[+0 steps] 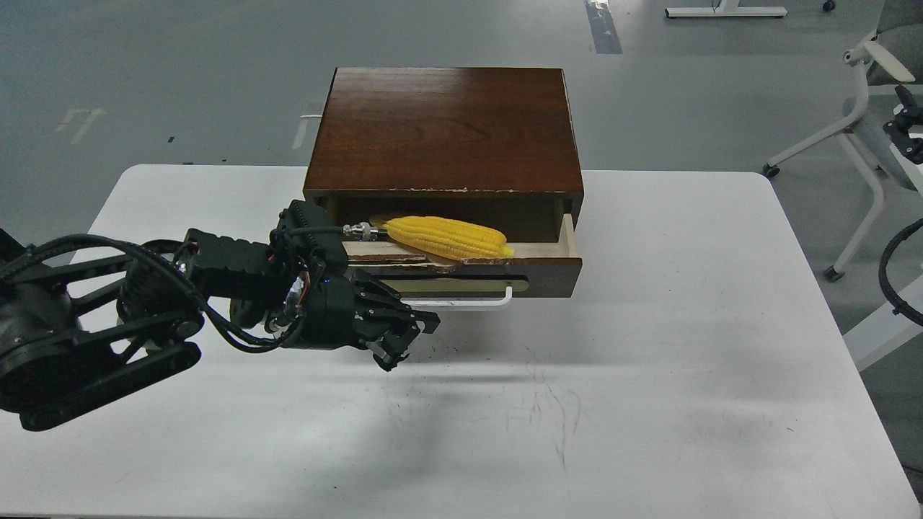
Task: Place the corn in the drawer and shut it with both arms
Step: 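Push the drawer front with the left gripper into the box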
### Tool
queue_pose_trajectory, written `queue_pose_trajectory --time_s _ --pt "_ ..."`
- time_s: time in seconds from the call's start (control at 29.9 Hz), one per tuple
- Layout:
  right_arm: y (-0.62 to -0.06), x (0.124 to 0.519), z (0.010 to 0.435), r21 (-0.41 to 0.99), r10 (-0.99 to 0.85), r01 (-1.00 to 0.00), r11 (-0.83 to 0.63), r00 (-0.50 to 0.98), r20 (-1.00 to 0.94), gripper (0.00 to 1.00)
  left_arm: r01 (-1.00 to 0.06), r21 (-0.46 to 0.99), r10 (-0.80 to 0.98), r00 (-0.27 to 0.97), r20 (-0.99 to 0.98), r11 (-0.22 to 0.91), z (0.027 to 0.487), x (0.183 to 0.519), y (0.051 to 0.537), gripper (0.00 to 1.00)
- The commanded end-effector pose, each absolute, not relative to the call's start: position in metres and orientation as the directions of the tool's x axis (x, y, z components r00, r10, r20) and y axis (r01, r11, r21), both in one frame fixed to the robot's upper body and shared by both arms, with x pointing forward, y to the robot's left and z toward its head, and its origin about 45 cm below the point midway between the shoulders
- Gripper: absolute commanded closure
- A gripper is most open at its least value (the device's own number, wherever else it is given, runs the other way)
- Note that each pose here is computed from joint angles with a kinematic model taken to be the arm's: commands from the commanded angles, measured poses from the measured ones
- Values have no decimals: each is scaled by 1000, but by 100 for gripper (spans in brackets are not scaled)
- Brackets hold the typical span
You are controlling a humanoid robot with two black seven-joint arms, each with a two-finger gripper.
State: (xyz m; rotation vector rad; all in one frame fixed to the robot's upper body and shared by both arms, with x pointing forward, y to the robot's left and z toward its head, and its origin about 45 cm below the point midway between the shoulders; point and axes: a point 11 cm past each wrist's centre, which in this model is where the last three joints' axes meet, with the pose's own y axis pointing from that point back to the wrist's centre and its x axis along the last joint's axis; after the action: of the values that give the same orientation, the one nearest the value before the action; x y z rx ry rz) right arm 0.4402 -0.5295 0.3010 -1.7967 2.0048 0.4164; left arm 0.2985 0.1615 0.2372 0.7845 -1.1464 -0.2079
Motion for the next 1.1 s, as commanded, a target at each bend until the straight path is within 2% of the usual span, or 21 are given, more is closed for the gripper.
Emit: queue_pose_trajectory --time_s 0.0,0.5,1.07 --pt "-530 440 302 -54 -866 -991 124 -81 -493 0 -236 651 -531 415 739 721 238 300 159 100" --pt "-526 440 294 -42 -864 -992 119 -83 -497 0 -278 667 -526 440 728 691 234 314 171 100" --pt "-527 439 292 -36 -865 -992 119 -86 -495 0 -347 669 -505 456 733 657 238 348 178 100"
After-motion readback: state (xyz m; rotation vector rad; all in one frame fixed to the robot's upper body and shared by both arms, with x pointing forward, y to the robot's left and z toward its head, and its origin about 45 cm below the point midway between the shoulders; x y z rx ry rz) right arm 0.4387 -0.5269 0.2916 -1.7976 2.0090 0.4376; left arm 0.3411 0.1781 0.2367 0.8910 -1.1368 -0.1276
